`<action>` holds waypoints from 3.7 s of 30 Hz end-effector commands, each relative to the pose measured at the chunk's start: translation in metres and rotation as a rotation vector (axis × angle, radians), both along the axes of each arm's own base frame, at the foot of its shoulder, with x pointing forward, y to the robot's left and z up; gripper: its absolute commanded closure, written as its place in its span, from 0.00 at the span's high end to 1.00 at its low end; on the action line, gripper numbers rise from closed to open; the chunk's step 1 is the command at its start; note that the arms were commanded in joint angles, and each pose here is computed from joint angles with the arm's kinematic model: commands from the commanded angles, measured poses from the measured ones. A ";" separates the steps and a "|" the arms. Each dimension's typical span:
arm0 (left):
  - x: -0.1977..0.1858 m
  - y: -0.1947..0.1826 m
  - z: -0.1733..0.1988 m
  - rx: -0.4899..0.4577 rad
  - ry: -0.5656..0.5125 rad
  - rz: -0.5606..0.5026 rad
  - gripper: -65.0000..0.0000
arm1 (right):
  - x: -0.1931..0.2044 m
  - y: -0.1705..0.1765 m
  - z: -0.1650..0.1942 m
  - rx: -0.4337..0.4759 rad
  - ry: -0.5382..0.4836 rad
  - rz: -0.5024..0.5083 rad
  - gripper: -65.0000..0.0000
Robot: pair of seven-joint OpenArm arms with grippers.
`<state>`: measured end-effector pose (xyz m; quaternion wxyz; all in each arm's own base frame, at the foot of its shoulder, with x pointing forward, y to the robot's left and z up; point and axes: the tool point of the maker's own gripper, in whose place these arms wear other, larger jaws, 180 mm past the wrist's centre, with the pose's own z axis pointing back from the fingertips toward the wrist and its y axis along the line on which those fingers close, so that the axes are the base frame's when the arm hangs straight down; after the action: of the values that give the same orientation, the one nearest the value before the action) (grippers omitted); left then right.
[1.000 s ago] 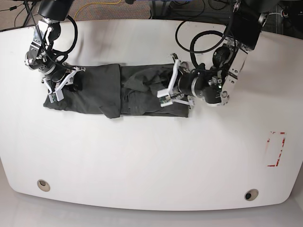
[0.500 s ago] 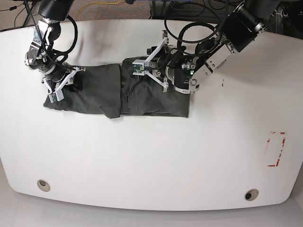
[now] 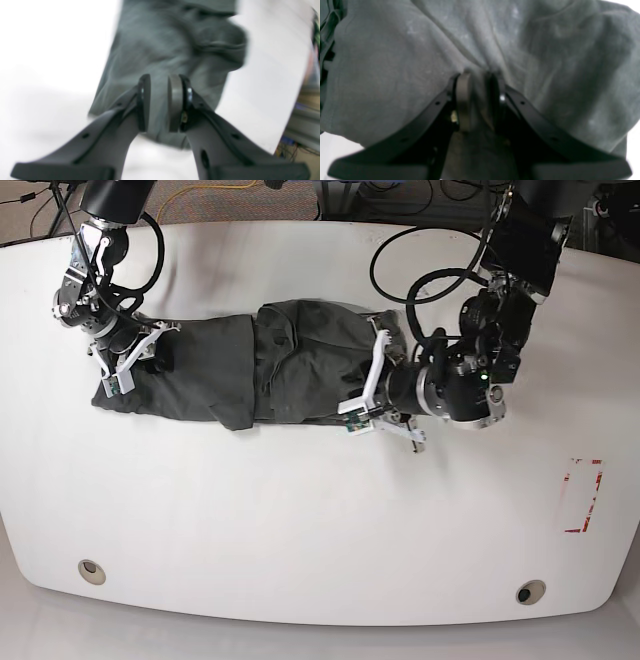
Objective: Layout the t-shirt on the table in an organized manner, then fold the t-shirt properly
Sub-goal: 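Regrasp the folded edge with the left gripper and pull it flat, then move the right gripper to the bundle's other end and grasp it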
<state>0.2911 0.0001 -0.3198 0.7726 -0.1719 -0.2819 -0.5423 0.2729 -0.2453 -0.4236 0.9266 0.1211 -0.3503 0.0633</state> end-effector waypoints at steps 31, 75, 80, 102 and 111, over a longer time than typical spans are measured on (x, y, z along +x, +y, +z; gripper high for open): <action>-0.067 0.004 -0.078 0.224 0.145 -0.130 0.16 | 0.000 -0.006 0.000 -0.034 0.025 0.009 0.20; -0.024 0.050 -0.118 0.123 0.262 0.126 0.16 | 0.000 -0.008 0.000 -0.035 0.024 0.008 0.20; -0.014 0.072 -0.114 0.164 0.236 0.140 0.16 | 0.000 -0.007 0.001 -0.037 0.020 0.009 0.20; 0.017 0.102 -0.091 0.217 0.146 0.161 0.16 | 0.024 -0.006 0.037 -0.097 -0.050 0.044 0.21; 0.024 0.081 -0.059 0.173 0.035 0.109 0.16 | 0.039 -0.012 0.107 -0.244 -0.133 0.041 0.29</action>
<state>0.3019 0.0885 -0.3997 0.8306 -0.1006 -0.1931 -0.5126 0.3044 -0.2527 -0.3403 0.9176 0.0272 -0.3731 0.1341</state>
